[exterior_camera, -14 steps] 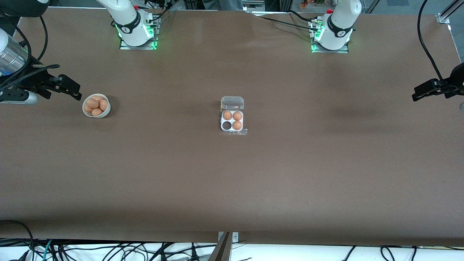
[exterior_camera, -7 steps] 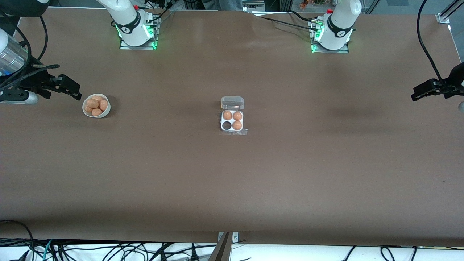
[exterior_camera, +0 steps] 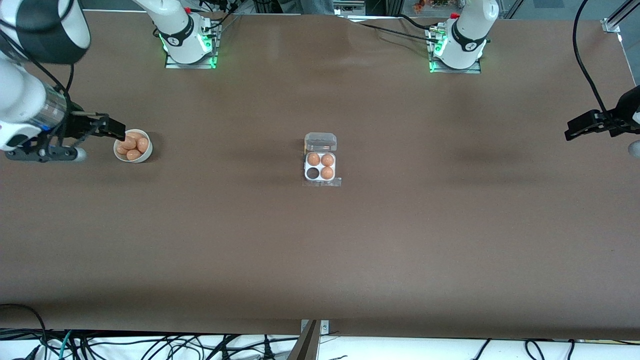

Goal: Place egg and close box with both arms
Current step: 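Move the right gripper over the white bowl of eggs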

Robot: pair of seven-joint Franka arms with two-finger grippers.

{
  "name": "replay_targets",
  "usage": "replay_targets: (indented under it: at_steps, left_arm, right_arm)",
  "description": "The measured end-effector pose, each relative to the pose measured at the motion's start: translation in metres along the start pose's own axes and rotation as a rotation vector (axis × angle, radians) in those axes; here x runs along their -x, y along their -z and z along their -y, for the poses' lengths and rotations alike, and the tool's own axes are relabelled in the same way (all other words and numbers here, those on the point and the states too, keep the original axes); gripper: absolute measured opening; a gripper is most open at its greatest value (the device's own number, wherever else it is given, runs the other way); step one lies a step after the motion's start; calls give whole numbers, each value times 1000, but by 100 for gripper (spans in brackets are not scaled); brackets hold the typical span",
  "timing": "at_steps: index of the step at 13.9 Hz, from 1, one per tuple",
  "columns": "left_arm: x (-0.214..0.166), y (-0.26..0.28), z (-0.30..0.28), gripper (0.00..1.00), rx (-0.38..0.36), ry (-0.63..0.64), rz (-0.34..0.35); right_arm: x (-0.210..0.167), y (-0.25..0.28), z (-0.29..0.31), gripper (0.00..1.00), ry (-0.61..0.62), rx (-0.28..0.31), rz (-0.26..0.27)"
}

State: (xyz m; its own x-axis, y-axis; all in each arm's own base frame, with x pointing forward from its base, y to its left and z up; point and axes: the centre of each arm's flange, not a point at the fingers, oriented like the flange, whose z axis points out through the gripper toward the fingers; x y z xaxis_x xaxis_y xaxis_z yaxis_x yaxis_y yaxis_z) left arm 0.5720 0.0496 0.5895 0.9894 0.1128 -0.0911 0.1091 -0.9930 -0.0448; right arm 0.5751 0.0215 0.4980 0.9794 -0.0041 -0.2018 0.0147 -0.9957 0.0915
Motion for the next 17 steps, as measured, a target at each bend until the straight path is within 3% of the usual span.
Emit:
replay_targets:
  at_steps: [2, 4, 12, 15, 17]
  left_arm:
    - [0, 0, 0, 100, 0, 0, 0]
    - [0, 0, 0, 100, 0, 0, 0]
    - [0, 0, 0, 100, 0, -1, 1]
    - [-1, -2, -3, 100, 0, -5, 3]
    - [-1, -2, -3, 100, -1, -6, 4]
  right_arm:
    - [-4, -37, -25, 100, -35, 12, 51]
    - [-1, -76, -52, 100, -52, 3, 51]
    - [47, -216, -77, 100, -94, -33, -60]
    - [63, -251, -92, 100, -55, -37, -111]
    - [73, -270, -111, 100, -18, -35, -116]
